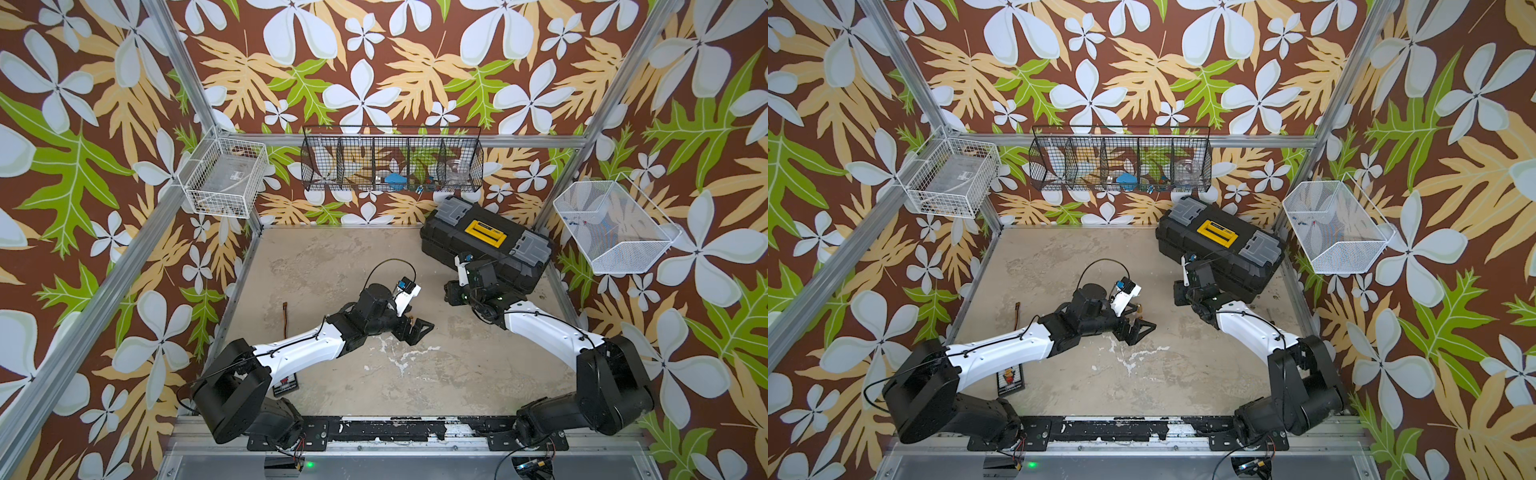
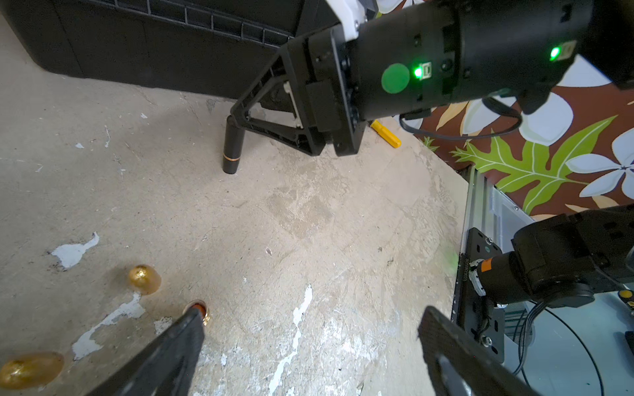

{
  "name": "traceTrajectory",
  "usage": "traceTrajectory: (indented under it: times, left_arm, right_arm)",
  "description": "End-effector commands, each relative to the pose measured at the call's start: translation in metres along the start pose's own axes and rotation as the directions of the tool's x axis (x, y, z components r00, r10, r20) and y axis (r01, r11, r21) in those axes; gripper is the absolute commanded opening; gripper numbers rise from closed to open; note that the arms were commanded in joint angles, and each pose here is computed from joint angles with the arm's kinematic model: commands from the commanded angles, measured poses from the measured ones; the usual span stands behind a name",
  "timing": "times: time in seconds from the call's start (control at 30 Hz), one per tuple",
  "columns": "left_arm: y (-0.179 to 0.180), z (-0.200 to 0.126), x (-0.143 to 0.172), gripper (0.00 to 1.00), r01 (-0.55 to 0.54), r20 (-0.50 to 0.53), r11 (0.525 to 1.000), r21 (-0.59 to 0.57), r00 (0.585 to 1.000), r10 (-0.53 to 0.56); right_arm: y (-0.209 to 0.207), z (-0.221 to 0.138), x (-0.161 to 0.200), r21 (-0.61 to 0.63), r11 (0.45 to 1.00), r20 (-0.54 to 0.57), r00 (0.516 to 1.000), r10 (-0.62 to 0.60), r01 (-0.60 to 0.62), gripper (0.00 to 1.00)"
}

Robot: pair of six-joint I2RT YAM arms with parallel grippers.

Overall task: Open the lipstick cap
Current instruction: Pick up the lipstick at the center of the board.

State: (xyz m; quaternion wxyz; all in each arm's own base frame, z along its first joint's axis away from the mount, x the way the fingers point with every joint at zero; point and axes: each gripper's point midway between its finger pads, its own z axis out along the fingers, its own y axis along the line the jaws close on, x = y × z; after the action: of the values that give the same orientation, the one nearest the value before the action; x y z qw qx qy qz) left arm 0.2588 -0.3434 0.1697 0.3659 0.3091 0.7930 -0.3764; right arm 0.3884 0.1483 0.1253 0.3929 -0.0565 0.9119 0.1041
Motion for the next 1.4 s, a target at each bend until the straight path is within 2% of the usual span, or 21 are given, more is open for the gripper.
traceTrajectory:
  times: [0.0,0.43,0.9,1.37]
  left_arm:
    - [0.002,0.0,-0.001,1.0,0.02,-0.001,1.0,-0.015,1.0,-0.02]
    - [-0.002,-0.013,-0.002,1.0,-0.014,0.03,1.0,-0.014,0.999,0.015]
    - [-0.008,-0.022,-0.004,1.0,-0.043,0.053,0.999,0.004,0.998,0.043]
    - [-0.007,-0.025,-0.008,1.0,-0.043,0.071,0.999,-0.011,0.997,0.044]
  right_arm:
    - [-0.002,0.008,-0.002,0.014,1.0,-0.019,1.0,-0.006,0.006,0.47]
    - [-0.006,0.035,0.008,0.046,0.999,-0.097,0.995,-0.021,0.025,0.46]
    - [-0.013,0.052,0.011,0.093,0.995,-0.111,0.994,-0.015,0.026,0.45]
    - [-0.011,0.052,0.009,0.076,0.996,-0.102,0.994,-0.044,0.051,0.25]
